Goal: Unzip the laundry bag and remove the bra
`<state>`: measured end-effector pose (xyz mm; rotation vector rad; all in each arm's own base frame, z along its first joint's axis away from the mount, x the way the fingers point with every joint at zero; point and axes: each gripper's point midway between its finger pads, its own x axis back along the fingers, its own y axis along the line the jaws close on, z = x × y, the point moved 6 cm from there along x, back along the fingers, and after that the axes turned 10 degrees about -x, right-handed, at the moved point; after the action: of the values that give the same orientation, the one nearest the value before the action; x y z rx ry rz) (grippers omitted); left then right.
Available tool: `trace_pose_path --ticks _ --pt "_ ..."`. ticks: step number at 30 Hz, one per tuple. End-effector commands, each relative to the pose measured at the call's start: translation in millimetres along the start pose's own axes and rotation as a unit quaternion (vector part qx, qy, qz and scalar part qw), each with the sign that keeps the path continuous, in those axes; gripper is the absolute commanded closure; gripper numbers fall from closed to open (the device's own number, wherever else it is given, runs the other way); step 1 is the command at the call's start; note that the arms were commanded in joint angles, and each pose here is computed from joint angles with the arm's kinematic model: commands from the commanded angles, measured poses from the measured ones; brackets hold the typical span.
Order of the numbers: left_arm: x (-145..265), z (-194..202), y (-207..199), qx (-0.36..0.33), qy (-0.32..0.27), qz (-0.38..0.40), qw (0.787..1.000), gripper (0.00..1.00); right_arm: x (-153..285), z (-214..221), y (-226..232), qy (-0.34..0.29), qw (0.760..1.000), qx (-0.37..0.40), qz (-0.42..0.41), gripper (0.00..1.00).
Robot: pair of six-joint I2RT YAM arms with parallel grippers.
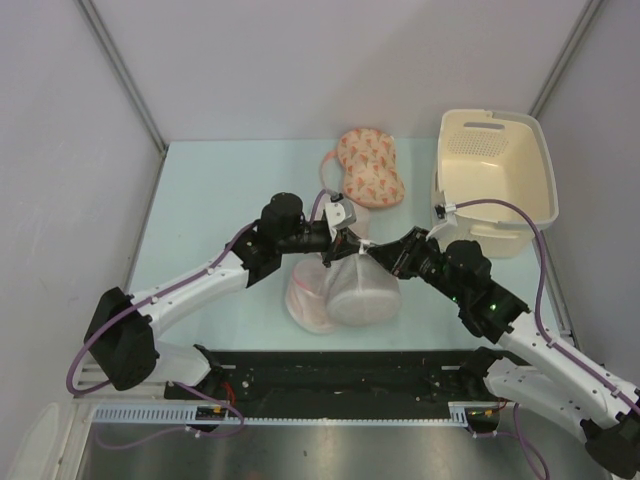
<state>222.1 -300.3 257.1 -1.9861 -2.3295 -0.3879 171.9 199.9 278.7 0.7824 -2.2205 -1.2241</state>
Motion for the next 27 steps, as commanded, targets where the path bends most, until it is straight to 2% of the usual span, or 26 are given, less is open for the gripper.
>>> trace_pose_path --ticks 1,5,8,11,13,20,27 --pt "5 -26 -1 -0.022 -0.047 0.007 0.999 1.0 3 -7 6 -0.025 1.0 0.0 -0.018 0.86" --pt "6 -27 -1 -0.025 -0.049 0.005 0.998 1.0 1 -7 5 -0.025 1.0 0.002 -0.014 0.9" --pt "6 -27 0 -0.026 -0.05 0.004 0.998 1.0 0 -6 3 -0.023 1.0 0.0 -0.012 1.0" --pt "6 -27 0 -0.027 -0.049 0.004 0.998 1.0 2 -5 0 -0.022 1.0 -0.001 0.0 1.0" --pt "5 -25 1 -0.028 -0.046 0.003 0.999 1.0 5 -11 -10 -0.046 0.998 -0.011 0.031 1.0" --pt "10 -25 2 -0.033 -0.043 -0.001 0.999 1.0 23 -29 -29 -0.088 0.994 -0.013 0.062 1.0" --pt "22 -29 8 -0.044 -0.045 -0.016 0.998 1.0 31 -34 -47 -0.085 0.993 -0.022 0.077 1.0"
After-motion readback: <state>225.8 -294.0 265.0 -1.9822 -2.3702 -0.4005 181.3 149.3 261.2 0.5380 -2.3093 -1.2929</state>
